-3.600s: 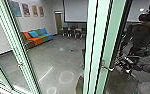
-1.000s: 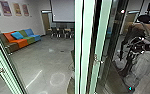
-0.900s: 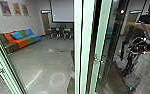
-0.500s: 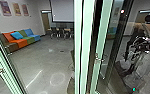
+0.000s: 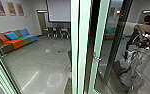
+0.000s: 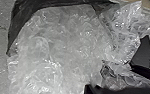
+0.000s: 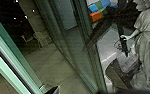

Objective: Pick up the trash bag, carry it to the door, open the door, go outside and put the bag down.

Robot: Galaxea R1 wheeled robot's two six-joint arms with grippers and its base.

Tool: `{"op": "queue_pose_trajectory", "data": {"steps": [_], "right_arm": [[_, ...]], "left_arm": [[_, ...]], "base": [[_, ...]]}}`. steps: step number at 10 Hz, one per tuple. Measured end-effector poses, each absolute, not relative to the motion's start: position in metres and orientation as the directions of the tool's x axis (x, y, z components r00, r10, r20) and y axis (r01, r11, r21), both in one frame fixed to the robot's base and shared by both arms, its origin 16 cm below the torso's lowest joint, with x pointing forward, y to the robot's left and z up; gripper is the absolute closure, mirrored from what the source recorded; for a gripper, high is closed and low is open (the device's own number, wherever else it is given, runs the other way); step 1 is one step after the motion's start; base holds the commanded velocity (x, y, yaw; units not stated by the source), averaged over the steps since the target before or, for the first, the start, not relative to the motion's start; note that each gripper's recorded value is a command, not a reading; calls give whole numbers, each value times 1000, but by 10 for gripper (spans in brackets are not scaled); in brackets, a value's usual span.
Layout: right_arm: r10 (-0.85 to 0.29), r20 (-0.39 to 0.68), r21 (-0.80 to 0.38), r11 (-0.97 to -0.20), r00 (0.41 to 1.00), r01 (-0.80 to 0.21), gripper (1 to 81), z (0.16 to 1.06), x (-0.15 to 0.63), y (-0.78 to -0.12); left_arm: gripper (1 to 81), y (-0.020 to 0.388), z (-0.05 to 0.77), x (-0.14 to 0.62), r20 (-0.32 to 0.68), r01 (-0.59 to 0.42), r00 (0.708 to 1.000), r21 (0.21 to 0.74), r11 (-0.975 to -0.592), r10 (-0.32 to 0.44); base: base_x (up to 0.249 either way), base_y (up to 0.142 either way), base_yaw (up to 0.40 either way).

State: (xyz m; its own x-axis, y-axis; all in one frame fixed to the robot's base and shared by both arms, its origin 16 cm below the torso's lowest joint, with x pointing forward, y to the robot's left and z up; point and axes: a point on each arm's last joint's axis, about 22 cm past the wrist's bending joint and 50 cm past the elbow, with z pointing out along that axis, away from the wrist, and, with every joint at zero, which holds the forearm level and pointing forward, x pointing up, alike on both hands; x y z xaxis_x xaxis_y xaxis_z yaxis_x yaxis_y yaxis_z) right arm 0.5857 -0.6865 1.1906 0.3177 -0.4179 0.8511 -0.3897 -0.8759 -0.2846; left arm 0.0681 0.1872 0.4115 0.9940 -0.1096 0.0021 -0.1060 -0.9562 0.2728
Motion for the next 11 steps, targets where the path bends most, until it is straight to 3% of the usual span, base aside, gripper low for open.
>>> {"op": "queue_pose_trajectory", "data": {"steps": [5, 11], "right_arm": [[-441, 863, -277, -820, 246, -501, 10, 1202, 495, -768], [-432, 869, -245, -800, 241, -547, 10, 1189, 504, -788]], "left_arm": [[811, 171, 410, 84, 6, -187, 981, 284, -941, -193], [811, 173, 411, 81, 6, -188, 981, 282, -941, -194]], "base": [[0, 0, 0], [0, 0, 0]]}}
